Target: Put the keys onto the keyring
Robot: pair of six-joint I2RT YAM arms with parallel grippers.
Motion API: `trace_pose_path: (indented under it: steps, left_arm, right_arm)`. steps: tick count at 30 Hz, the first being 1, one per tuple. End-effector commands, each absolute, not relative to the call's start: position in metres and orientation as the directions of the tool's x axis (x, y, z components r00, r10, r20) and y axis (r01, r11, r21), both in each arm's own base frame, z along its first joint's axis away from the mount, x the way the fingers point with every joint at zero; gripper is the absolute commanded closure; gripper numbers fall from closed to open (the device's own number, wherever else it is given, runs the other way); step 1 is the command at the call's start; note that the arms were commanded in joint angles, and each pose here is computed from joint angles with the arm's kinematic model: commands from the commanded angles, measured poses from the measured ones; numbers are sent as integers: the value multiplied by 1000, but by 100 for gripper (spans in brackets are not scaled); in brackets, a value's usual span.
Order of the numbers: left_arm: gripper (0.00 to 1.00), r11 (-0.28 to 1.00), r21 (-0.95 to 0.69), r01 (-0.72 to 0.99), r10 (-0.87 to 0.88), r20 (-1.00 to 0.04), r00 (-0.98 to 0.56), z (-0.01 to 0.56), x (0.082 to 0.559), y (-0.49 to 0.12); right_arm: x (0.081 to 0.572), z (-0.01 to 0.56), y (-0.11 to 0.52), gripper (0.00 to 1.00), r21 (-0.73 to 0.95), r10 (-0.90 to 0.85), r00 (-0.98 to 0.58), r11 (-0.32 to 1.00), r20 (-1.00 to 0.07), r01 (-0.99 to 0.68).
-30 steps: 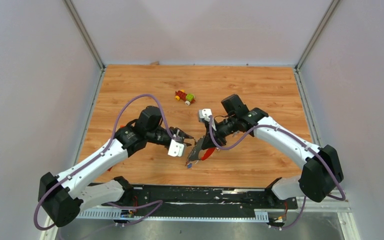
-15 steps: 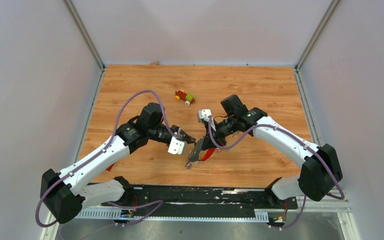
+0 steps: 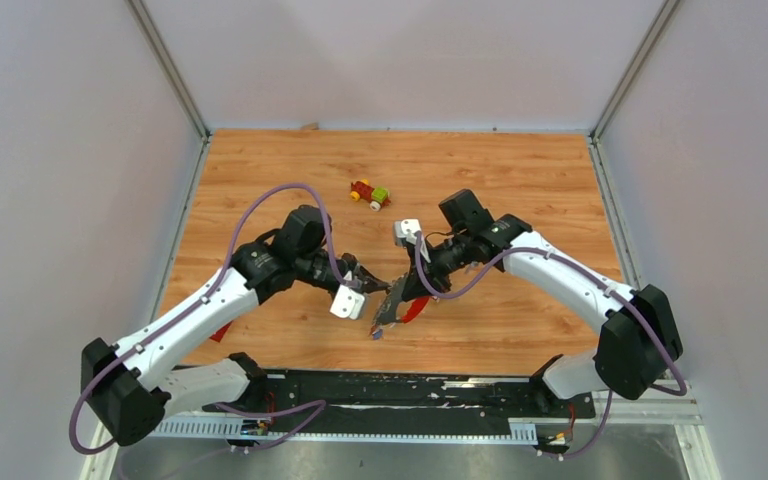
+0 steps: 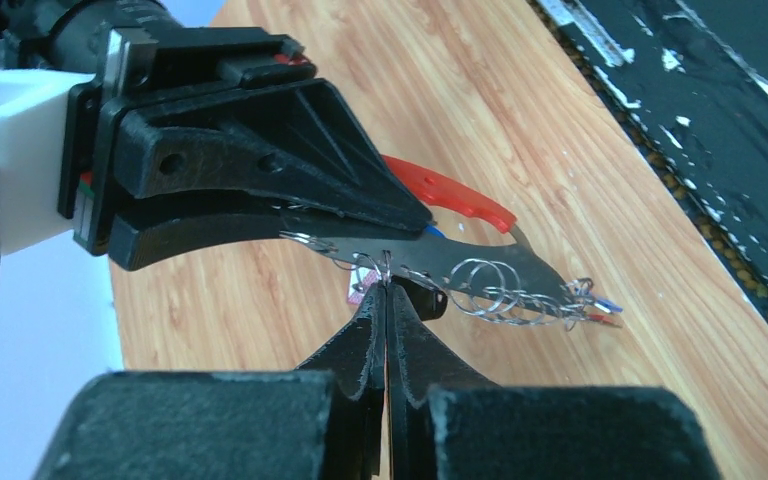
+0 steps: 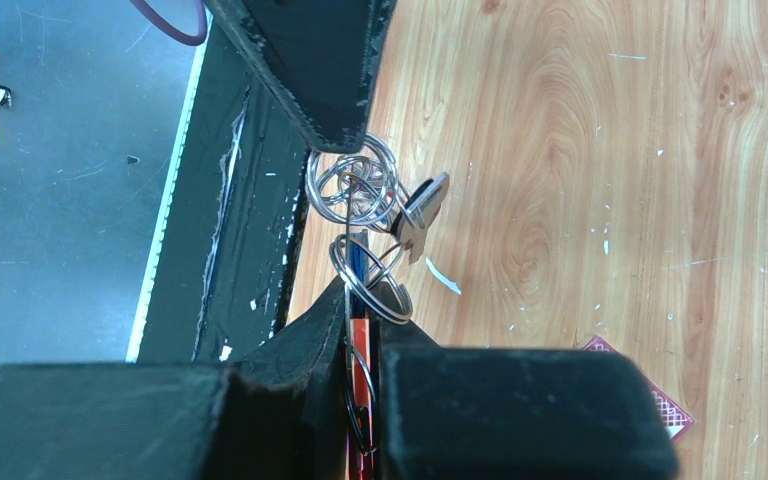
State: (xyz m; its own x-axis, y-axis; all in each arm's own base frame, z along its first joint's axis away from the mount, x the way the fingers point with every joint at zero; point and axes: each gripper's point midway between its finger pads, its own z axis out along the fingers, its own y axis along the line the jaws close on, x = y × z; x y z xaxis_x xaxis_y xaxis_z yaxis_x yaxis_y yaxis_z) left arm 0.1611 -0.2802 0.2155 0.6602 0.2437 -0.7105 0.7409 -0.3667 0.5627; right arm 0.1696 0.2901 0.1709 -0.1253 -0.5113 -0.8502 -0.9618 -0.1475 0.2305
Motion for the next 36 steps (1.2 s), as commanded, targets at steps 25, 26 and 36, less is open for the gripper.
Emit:
trace_pose_path:
  steps: [25, 26, 36]
  left_arm:
    - [62, -309, 572, 759, 227, -731, 643, 229, 165, -286]
    - [62, -304, 567, 766, 225, -738, 636, 228, 165, -286]
    - [61, -333, 609, 719, 264, -672, 692, 204, 160, -270]
  right_arm:
    - [175, 190, 298, 100, 173, -464, -65, -195, -883, -965]
    - [176, 191, 298, 100, 174, -464, -66, -193, -883, -966]
    - [177, 201, 300, 100, 176, -447, -81, -174, -891, -969]
